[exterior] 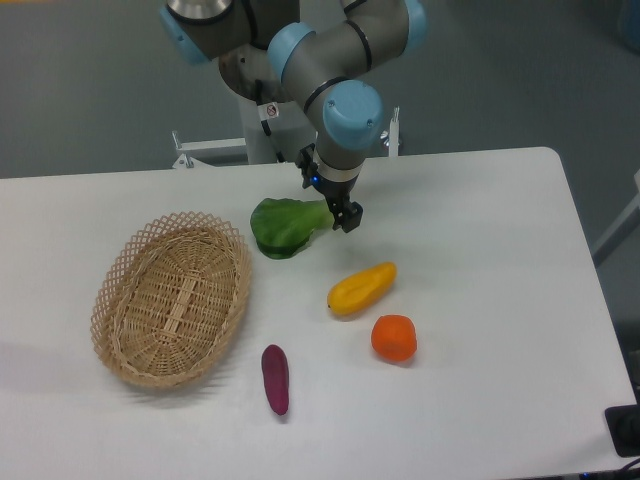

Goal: Pick up the green vegetable from the table
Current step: 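Move the gripper over to the green bok choy, then lower the open gripper onto the bok choy leaves and close it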

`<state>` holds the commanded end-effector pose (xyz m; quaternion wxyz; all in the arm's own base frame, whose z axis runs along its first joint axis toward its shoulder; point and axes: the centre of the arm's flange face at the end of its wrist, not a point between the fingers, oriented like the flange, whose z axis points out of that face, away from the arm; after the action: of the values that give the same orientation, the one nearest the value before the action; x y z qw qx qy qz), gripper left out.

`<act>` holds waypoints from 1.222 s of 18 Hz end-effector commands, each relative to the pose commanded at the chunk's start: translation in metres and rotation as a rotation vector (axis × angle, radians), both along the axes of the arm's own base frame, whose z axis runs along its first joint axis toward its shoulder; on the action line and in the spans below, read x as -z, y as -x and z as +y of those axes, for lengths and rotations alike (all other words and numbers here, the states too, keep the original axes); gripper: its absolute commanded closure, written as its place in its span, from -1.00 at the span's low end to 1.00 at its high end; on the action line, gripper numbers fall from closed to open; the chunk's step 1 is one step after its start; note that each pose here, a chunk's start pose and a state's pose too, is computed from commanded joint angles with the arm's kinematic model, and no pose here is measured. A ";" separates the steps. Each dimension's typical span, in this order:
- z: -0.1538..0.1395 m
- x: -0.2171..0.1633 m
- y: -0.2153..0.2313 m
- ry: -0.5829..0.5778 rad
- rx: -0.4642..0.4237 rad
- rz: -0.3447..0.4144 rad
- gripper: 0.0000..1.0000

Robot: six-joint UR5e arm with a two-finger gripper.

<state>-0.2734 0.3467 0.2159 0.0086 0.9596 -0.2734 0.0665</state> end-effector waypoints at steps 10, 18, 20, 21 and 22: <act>0.008 0.014 -0.005 -0.005 0.013 -0.018 -1.00; 0.005 0.024 -0.012 -0.011 -0.004 -0.016 -1.00; 0.010 0.026 -0.016 -0.007 -0.027 -0.010 -1.00; 0.013 0.029 -0.019 -0.005 -0.027 -0.010 -1.00; 0.014 0.029 -0.019 -0.006 -0.029 -0.008 -1.00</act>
<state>-0.2541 0.3607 0.1870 0.0035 0.9632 -0.2595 0.0695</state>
